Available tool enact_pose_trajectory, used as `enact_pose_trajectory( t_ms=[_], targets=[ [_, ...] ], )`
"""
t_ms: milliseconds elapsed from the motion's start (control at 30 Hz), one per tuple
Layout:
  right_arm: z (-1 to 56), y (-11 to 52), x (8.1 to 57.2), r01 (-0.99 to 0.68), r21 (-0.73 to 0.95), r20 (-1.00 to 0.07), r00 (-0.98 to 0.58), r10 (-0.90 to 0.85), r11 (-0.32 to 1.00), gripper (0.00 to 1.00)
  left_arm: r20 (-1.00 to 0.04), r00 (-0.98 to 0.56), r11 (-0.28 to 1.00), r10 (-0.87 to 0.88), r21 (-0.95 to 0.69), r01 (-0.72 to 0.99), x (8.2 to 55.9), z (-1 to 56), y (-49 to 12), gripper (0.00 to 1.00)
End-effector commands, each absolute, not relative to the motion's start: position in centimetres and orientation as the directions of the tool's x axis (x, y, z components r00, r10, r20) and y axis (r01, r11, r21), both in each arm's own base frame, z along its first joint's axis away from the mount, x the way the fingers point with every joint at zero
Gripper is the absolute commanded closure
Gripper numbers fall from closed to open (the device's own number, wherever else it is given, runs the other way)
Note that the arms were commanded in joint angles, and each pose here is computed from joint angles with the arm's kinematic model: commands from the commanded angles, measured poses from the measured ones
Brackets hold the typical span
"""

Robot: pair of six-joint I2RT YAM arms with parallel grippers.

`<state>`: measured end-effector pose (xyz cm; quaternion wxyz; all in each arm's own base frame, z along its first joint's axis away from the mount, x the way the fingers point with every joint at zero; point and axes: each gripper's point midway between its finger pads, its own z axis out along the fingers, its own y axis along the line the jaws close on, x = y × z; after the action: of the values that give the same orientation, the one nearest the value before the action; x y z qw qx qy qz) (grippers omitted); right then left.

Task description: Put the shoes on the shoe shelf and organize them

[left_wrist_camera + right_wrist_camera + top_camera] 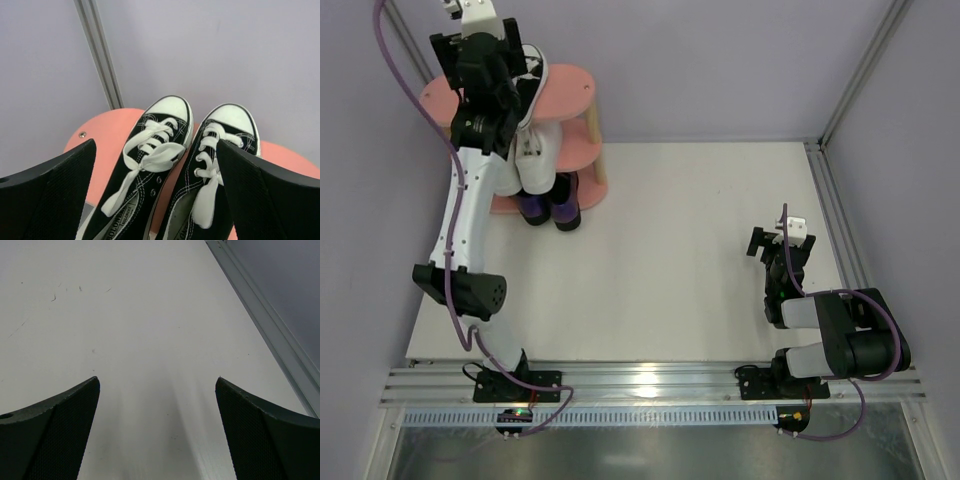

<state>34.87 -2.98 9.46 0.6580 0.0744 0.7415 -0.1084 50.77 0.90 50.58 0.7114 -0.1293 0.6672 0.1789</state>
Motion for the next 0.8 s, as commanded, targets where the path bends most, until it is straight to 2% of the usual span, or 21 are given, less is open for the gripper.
enact_pose_trajectory(
  t_ms=[0, 133, 200, 333, 367, 433, 467, 500, 600, 767],
  targets=[
    [12.2, -2.8, 35.7, 0.252, -0.007, -1.0, -0.014, -0.003, 0.968, 0.03, -0.958, 0.288, 0.903, -0.003, -0.127, -0.412, 45.6, 59.1, 1.6, 0.0],
    [12.2, -2.8, 35.7, 0.252, -0.007, -1.0, -0.016, -0.003, 0.968, 0.03, -0.937, 0.344, 0.942, -0.061, -0.168, -0.29, 40.4, 61.9, -1.5, 0.0],
    [12.2, -2.8, 35.7, 0.252, -0.007, -1.0, -0.016, -0.003, 0.968, 0.03, -0.94, 0.32, 0.957, -0.115, -0.191, -0.217, 37.4, 60.8, -3.1, 0.0],
    [12.2, -2.8, 35.7, 0.252, -0.007, -1.0, -0.016, -0.003, 0.968, 0.03, -0.963, 0.151, 0.969, -0.222, -0.235, -0.073, 33.0, 52.3, -8.7, 0.0],
    [12.2, -2.8, 35.7, 0.253, -0.007, -1.0, -0.016, -0.003, 0.967, 0.03, -0.964, 0.096, 0.963, -0.247, -0.255, -0.083, 31.4, 48.2, -8.8, 0.0],
    [12.2, -2.7, 35.7, 0.25, -0.009, -1.0, -0.016, -0.005, 0.968, 0.03, -0.96, 0.055, 0.957, -0.274, -0.278, -0.08, 29.1, 44.7, -9.7, 0.0],
    [12.2, -2.8, 35.7, 0.252, -0.005, -1.0, -0.014, -0.002, 0.968, 0.03, -0.971, -0.014, 0.966, -0.237, -0.235, -0.106, 28.8, 40.0, -10.0, 0.0],
    [12.1, -2.8, 35.7, 0.253, -0.008, -1.0, -0.017, -0.003, 0.967, 0.03, -0.957, -0.001, 0.953, -0.291, -0.29, -0.083, 26.9, 39.7, -9.8, 0.0],
    [12.2, -2.8, 35.7, 0.253, -0.007, -1.0, -0.016, -0.003, 0.967, 0.03, -0.957, -0.039, 0.951, -0.288, -0.281, -0.131, 24.9, 34.7, -8.6, 0.0],
    [12.1, -2.8, 35.7, 0.253, -0.008, -1.0, -0.017, -0.003, 0.967, 0.03, -0.972, -0.015, 0.934, -0.233, -0.22, -0.281, 24.1, 29.1, -5.6, 0.0]
  ],
)
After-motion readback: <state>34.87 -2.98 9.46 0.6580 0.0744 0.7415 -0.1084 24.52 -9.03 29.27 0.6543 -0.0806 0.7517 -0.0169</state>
